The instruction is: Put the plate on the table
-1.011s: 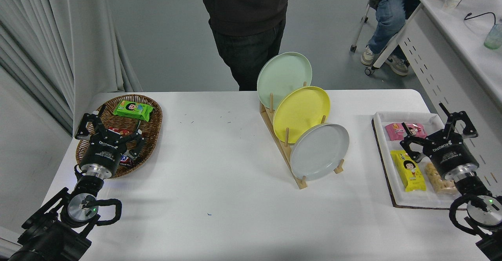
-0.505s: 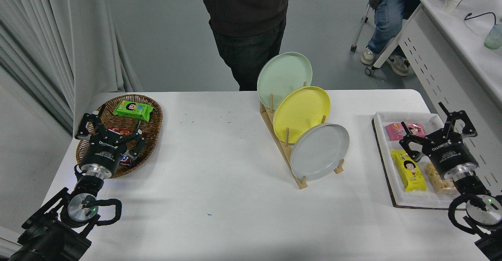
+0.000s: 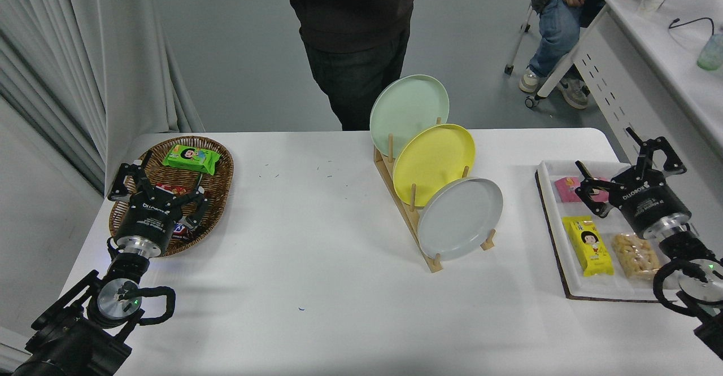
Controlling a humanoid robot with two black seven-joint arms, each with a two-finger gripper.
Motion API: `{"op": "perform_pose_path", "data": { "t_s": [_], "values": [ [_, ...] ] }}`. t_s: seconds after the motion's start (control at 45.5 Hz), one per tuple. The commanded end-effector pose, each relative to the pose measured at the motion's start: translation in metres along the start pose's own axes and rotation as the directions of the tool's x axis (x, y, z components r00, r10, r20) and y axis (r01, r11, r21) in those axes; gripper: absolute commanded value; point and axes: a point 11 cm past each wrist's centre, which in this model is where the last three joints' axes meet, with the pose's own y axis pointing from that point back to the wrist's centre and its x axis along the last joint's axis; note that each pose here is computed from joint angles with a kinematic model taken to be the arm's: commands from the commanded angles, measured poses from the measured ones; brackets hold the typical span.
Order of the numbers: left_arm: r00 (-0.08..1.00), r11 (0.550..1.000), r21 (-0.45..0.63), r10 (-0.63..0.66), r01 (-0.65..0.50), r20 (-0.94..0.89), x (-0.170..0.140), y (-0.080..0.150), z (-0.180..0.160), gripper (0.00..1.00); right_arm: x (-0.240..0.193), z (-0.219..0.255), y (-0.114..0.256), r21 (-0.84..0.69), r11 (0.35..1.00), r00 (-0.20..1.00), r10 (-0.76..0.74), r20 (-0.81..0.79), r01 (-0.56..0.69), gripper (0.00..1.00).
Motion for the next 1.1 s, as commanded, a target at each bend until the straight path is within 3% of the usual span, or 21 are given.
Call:
{"op": "perform_pose_path", "data": {
  "t_s": [0.0, 0.154, 0.637, 1.077],
  "values": [
    [1.000, 1.000, -0.001, 0.000, 0.000, 0.001, 0.000, 0.000, 0.001, 0.98, -0.009, -0.009, 0.005, -0.068, 0.997, 0.998, -0.027, -0.064, 0.022, 1.00],
    [1.000, 1.000, 0.000, 0.001, -0.001, 0.000, 0.000, 0.000, 0.000, 0.98, -0.005, -0.010, 0.014, -0.118, 0.993, 0.997, 0.022, -0.078, -0.031, 1.00],
    [1.000, 1.000, 0.000, 0.001, -0.001, 0.000, 0.000, 0.000, 0.000, 0.98, -0.016, -0.015, 0.017, -0.267, 0.963, 0.982, -0.032, -0.187, -0.019, 1.00],
    [1.000, 1.000, 0.000, -0.001, 0.001, 0.000, 0.000, 0.000, 0.000, 0.98, -0.041, -0.021, -0.003, -0.332, 0.943, 0.961, -0.094, -0.259, 0.002, 1.00]
  ]
}}
